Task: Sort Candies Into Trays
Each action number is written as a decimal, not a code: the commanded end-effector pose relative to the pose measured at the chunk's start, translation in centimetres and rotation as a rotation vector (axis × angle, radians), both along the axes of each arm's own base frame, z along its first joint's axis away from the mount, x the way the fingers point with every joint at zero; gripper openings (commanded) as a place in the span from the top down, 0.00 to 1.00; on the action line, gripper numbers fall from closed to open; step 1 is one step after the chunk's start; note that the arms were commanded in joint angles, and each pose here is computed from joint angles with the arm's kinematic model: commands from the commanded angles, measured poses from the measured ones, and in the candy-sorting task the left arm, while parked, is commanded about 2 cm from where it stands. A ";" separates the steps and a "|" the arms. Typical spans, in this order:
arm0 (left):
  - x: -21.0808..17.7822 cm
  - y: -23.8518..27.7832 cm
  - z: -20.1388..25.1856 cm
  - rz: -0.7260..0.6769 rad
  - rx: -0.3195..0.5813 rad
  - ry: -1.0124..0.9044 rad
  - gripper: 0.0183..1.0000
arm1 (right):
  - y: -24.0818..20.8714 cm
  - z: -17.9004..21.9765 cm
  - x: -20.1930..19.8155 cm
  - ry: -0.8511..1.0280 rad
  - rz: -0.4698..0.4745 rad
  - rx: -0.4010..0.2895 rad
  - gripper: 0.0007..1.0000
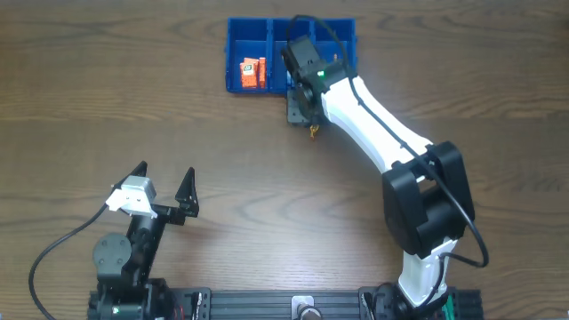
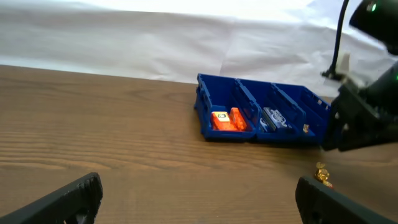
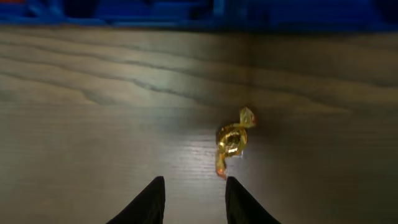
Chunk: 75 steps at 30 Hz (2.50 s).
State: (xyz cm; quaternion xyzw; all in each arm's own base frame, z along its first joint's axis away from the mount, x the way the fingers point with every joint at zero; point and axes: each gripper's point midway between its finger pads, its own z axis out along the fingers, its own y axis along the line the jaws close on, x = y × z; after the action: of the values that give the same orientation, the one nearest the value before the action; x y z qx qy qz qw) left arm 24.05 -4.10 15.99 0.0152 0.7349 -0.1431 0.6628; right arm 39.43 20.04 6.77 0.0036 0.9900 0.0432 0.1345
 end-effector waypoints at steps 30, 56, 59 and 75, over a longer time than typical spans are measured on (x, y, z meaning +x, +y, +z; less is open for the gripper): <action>-0.2 -0.5 -1.7 -0.029 -0.007 0.051 0.00 | -2.6 -7.0 0.3 0.029 -0.123 -0.061 0.69; -0.2 -0.5 -1.7 -0.029 -0.007 0.052 0.00 | -2.6 -6.6 1.6 -0.035 -0.111 -0.071 0.84; -0.2 -0.5 -1.7 -0.029 -0.007 0.052 0.00 | -2.6 -6.5 1.5 -0.032 -0.112 -0.072 0.86; -0.2 -0.5 -1.7 -0.029 -0.007 0.051 0.00 | -5.6 17.3 5.3 -0.568 -0.121 -0.078 0.86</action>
State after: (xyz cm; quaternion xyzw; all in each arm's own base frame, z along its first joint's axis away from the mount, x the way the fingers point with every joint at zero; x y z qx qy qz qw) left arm 24.05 -4.10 15.99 0.0152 0.7349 -0.1431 0.6628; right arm 42.58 17.62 19.96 0.0395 0.9346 0.0565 0.3488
